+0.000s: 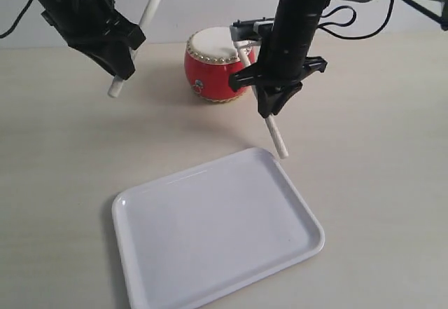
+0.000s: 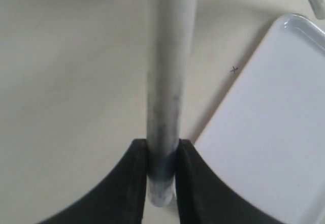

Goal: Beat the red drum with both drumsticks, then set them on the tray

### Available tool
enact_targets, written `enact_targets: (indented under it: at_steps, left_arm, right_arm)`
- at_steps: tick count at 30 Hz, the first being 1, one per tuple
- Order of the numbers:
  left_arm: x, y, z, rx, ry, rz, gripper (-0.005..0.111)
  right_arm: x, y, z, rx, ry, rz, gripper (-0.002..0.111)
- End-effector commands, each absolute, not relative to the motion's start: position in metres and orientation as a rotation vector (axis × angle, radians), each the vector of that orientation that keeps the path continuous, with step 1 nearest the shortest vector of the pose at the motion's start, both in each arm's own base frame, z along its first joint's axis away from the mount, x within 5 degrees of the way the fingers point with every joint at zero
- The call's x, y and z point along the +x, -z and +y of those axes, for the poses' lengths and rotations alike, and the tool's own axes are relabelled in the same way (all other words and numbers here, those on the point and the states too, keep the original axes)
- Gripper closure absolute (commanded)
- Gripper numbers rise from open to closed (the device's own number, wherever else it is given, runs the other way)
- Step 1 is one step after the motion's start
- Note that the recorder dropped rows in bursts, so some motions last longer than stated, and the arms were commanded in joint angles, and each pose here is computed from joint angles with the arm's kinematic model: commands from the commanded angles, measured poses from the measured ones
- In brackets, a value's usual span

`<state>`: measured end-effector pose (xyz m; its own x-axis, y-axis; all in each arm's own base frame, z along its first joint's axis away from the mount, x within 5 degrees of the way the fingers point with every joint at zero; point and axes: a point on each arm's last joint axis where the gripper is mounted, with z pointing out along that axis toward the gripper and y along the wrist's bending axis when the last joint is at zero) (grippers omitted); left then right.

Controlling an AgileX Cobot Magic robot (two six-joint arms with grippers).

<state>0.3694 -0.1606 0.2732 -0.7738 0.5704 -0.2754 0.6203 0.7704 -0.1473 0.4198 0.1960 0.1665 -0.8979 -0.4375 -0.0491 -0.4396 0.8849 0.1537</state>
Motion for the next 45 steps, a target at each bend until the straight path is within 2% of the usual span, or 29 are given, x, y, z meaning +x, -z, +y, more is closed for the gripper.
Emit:
enact_targets:
  at_steps: [1,8,9,12,16,19,21,22,24,26,28,30,34,37,39,42,45]
  left_arm:
    - [0.379,-0.251,-0.17,0.946,0.357,2.764,0.107]
    - [0.396,-0.175,-0.196,1.054,0.451,2.931,0.107]
    - [0.405,-0.153,-0.202,1.059,0.452,2.958,0.107]
    - [0.414,-0.141,-0.205,1.006,0.455,2.983,0.107]
    - [0.416,-0.164,-0.198,0.982,0.445,2.937,0.107]
    - [0.414,-0.205,-0.189,0.951,0.439,2.852,0.107]
    - [0.41,-0.232,-0.184,0.933,0.435,2.794,0.107]
    - [0.403,-0.258,-0.179,0.918,0.431,2.742,0.107]
    - [0.394,-0.275,-0.174,0.933,0.406,2.705,0.107]
    - [0.391,-0.268,-0.171,0.938,0.372,2.736,0.107]
    - [0.387,-0.252,-0.17,0.95,0.375,2.791,0.107]
    - [0.384,-0.239,-0.167,0.963,0.36,2.836,0.107]
    - [0.382,-0.237,-0.163,0.966,0.384,2.841,0.107]
    - [0.363,-0.236,-0.146,0.944,0.486,2.862,0.107]
    - [0.352,-0.235,-0.134,0.895,0.474,2.83,0.107]
    - [0.331,-0.239,-0.113,0.762,0.413,2.723,0.107]
    - [0.312,-0.248,-0.098,0.611,0.397,2.612,0.107]
  right_arm:
    - [0.414,-0.228,0.191,-0.732,-0.247,2.881,0.108]
    - [0.398,-0.288,0.183,-0.714,-0.251,2.746,0.108]
    - [0.395,-0.295,0.181,-0.713,-0.242,2.727,0.108]
    - [0.395,-0.298,0.18,-0.716,-0.222,2.718,0.108]
    - [0.397,-0.291,0.181,-0.725,-0.216,2.732,0.108]
    - [0.405,-0.271,0.182,-0.762,-0.185,2.769,0.108]
    - [0.412,-0.248,0.182,-0.795,-0.117,2.808,0.108]
    - [0.419,-0.225,0.181,-0.823,-0.045,2.85,0.108]
    - [0.425,-0.19,0.182,-0.847,-0.019,2.921,0.108]
    - [0.428,-0.165,0.184,-0.862,-0.009,2.972,0.108]
    - [0.428,-0.16,0.184,-0.865,-0.007,2.983,0.108]
    - [0.428,-0.17,0.183,-0.86,0.002,2.96,0.108]
    - [0.419,-0.225,0.18,-0.818,-0.033,2.853,0.108]
    - [0.391,-0.265,0.177,-0.876,-0.041,2.777,0.108]
    - [0.374,-0.275,0.171,-0.972,-0.011,2.744,0.108]
    - [0.343,-0.266,0.167,-1.193,0.012,2.736,0.108]
    - [0.306,-0.241,0.189,-1.66,0.024,2.609,0.108]
